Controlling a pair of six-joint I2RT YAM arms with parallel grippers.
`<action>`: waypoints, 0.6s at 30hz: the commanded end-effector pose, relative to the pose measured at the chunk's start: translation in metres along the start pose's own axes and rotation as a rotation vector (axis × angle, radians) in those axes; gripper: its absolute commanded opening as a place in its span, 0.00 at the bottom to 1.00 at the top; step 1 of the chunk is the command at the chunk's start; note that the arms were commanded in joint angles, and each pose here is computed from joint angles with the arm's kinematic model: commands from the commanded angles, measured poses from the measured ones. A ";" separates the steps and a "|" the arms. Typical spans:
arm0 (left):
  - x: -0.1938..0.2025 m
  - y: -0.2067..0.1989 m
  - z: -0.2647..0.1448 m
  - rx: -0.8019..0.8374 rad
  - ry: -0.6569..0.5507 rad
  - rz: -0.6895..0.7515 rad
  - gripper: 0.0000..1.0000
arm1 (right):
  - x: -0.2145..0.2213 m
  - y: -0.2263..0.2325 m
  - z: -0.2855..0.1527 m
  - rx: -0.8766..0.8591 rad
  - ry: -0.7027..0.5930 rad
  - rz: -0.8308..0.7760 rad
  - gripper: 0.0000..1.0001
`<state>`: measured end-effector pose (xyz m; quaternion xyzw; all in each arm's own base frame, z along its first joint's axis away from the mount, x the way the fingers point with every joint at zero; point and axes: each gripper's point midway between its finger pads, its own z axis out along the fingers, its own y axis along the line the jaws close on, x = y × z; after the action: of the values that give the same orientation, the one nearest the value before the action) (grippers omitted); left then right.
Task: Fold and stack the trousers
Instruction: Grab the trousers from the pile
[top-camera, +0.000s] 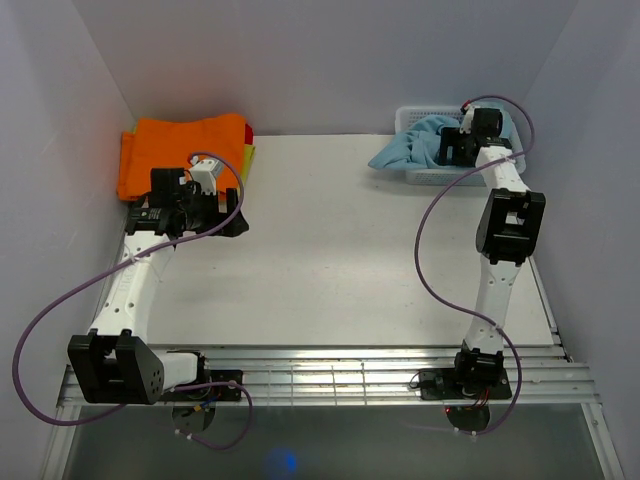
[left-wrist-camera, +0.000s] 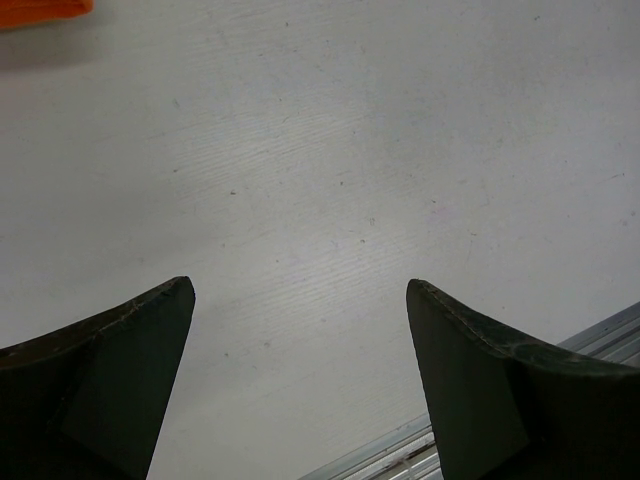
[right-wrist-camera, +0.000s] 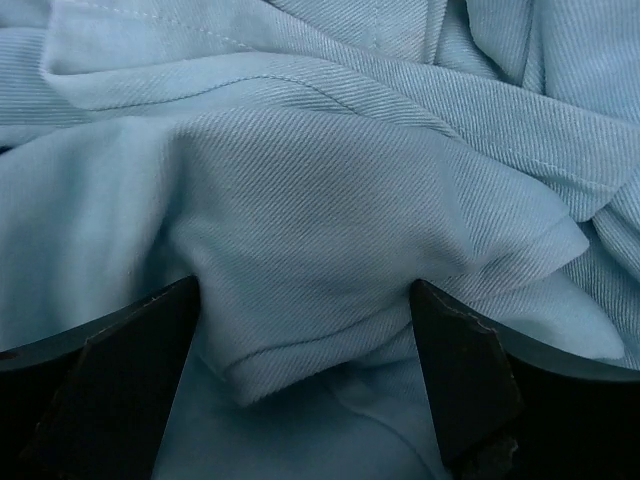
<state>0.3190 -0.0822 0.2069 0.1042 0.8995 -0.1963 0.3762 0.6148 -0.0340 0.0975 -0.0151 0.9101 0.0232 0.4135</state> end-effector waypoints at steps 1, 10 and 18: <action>0.001 0.004 -0.003 -0.028 -0.011 -0.002 0.98 | -0.013 -0.010 0.013 0.066 -0.054 -0.082 0.91; 0.006 0.011 -0.007 -0.085 0.013 -0.038 0.98 | -0.020 -0.002 0.030 0.007 -0.083 -0.116 0.08; -0.004 0.009 -0.006 -0.073 -0.001 -0.026 0.98 | -0.180 0.015 -0.121 0.002 -0.519 -0.103 0.08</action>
<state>0.3166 -0.0710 0.1982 0.0765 0.9133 -0.1681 0.3631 0.6374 -0.0345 0.1061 -0.0506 0.8934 0.0051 0.4463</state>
